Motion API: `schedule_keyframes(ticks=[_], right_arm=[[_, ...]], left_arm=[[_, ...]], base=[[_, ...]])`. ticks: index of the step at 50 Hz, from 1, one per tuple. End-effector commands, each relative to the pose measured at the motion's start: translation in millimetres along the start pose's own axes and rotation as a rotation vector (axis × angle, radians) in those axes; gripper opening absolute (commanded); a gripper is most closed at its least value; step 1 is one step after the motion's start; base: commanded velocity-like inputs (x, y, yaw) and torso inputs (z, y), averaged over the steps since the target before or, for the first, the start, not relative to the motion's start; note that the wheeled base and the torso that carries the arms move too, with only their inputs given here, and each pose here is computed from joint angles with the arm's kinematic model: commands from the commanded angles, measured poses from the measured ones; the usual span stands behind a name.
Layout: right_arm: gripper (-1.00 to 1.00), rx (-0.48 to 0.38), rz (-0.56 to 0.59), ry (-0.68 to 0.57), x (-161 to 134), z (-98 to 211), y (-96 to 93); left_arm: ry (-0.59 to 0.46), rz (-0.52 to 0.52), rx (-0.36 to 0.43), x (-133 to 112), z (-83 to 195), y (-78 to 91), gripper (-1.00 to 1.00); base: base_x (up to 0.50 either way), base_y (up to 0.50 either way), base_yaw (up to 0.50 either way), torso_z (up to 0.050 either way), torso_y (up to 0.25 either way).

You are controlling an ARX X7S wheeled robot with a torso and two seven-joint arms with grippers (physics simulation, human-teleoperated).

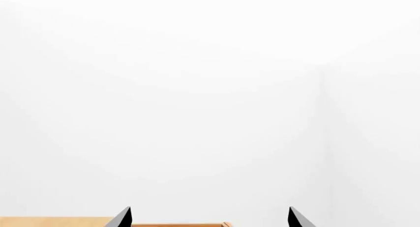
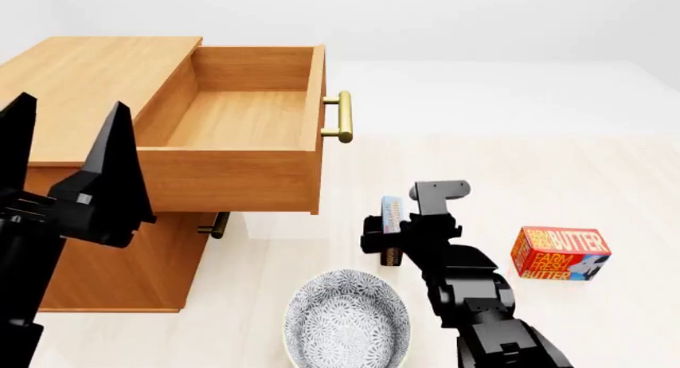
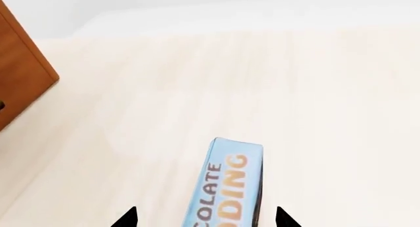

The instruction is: Put the chocolate pudding in the top drawer of the cabinet and close it.

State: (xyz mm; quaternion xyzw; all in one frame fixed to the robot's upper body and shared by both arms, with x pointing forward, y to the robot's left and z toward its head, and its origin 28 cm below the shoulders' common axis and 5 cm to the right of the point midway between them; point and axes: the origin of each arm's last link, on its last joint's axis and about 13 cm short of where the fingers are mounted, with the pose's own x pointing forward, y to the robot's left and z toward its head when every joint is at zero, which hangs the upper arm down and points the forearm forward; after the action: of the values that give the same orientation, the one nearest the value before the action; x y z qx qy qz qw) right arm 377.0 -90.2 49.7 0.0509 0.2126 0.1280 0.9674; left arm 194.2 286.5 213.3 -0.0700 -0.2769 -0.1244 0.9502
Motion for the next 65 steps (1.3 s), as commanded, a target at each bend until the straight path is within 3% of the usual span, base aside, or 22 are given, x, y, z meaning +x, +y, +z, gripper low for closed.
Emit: schedule_keyframes(ticks=[1,8,22,46,47,65], right_arm=[[1.00,0.016,-0.009,0.037,-1,-5,0.1],[1.00,0.033,-0.006,0.059,-2,-8,-0.1],[1.00,0.058,0.009,0.095,-3,-13,1.6],[1.00,0.090,-0.011,0.120,-4,-14,1.4],[-1.00,0.086,-0.012,0.122,-4,-14,1.5],[-1.00,0.100,-0.068,0.083,-4,-5,-5.5]], left_arm=[[0.005,0.000,-0.005,1,-3,0.6,1.00],[0.013,-0.005,-0.005,4,-9,1.8,1.00],[0.016,-0.007,-0.010,-12,9,-3.9,1.00],[0.033,-0.007,-0.010,-8,1,-2.0,1.00],[0.033,-0.006,-0.010,-6,-1,-1.3,1.00],[0.032,0.001,-0.014,2,-14,3.2,1.00]], base=[[0.00,0.00,0.00,0.000,0.000],[0.00,0.00,0.00,0.000,0.000],[0.00,0.00,0.00,0.000,0.000],[0.00,0.00,0.00,0.000,0.000],[0.00,0.00,0.00,0.000,0.000],[0.00,0.00,0.00,0.000,0.000]])
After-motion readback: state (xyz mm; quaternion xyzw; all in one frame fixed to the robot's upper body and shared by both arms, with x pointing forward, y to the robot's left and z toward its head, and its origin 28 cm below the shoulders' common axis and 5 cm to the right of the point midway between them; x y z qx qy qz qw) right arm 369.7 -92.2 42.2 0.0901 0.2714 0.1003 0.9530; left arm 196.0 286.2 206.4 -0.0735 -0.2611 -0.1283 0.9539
